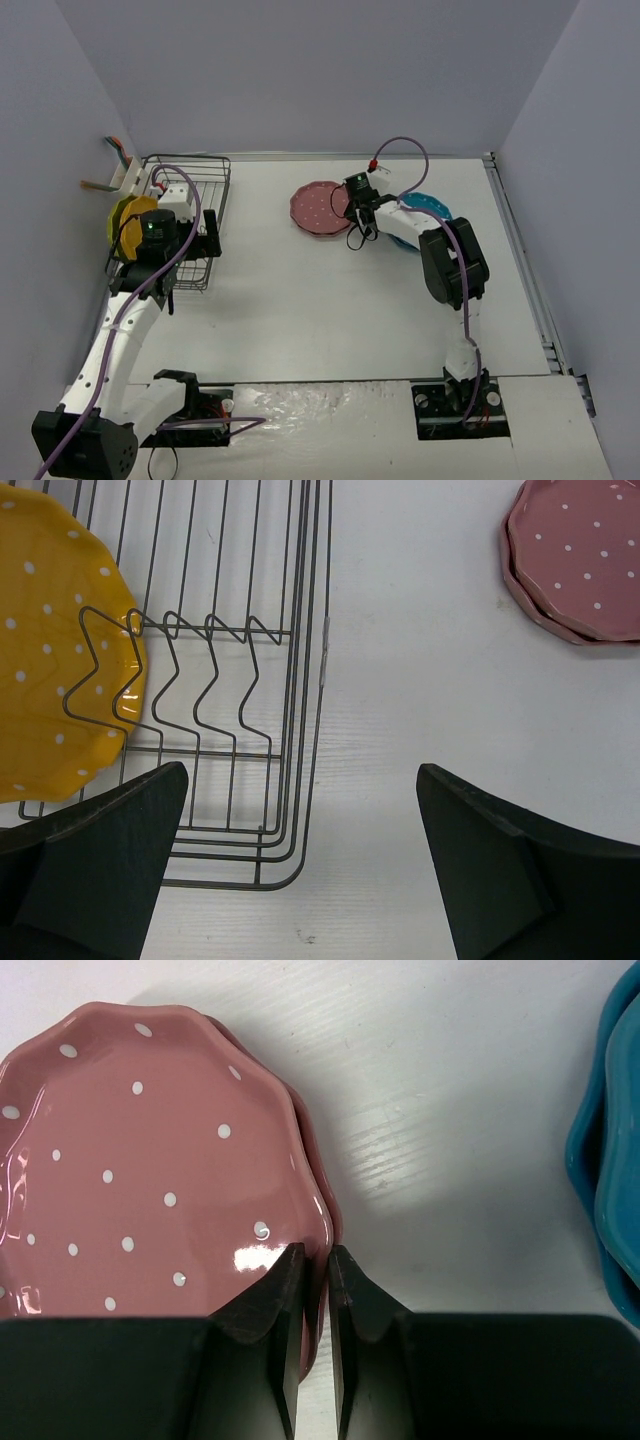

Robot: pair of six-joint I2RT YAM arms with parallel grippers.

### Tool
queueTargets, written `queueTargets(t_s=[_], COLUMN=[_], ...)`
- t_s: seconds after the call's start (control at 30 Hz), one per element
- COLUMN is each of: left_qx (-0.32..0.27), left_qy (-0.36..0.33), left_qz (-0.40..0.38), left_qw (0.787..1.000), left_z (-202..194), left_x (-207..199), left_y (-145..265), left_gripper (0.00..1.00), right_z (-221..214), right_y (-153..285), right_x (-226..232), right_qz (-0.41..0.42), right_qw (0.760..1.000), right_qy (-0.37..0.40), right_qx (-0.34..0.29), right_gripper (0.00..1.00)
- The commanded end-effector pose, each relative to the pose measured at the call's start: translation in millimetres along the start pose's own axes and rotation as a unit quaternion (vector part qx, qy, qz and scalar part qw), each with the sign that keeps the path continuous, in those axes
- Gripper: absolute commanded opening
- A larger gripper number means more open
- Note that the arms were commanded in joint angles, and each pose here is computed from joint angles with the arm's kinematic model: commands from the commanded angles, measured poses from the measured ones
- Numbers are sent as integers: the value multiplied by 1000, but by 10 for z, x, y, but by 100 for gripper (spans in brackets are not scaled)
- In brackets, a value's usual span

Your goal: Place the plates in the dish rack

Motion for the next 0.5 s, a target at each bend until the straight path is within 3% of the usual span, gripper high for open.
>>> queueTargets(t_s=[0.0,0.47], left_qx=[-58,-55], left_qy=[7,4], left_qz=[-2,-2], left_qw=[998,998], left_z=[380,365], left_x=[-5,-4], left_y=[86,81], left_gripper=[97,97], right_z=[494,332], right_y=[476,611], right_x=[261,51], right_qz=[37,33], right_qw=[998,999], right_qy=[-10,0], right_qx=[-51,-10], right_gripper=[0,0])
Point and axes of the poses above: each gripper's point midway between its finger pads, its own y axis back along the fingers, its own x axis along the line the jaws close on, z = x × y, the point moved 1 cm from there along y, back along the fingers, and after that the axes turned 9 degrees about -y, right-handed, at the moved point
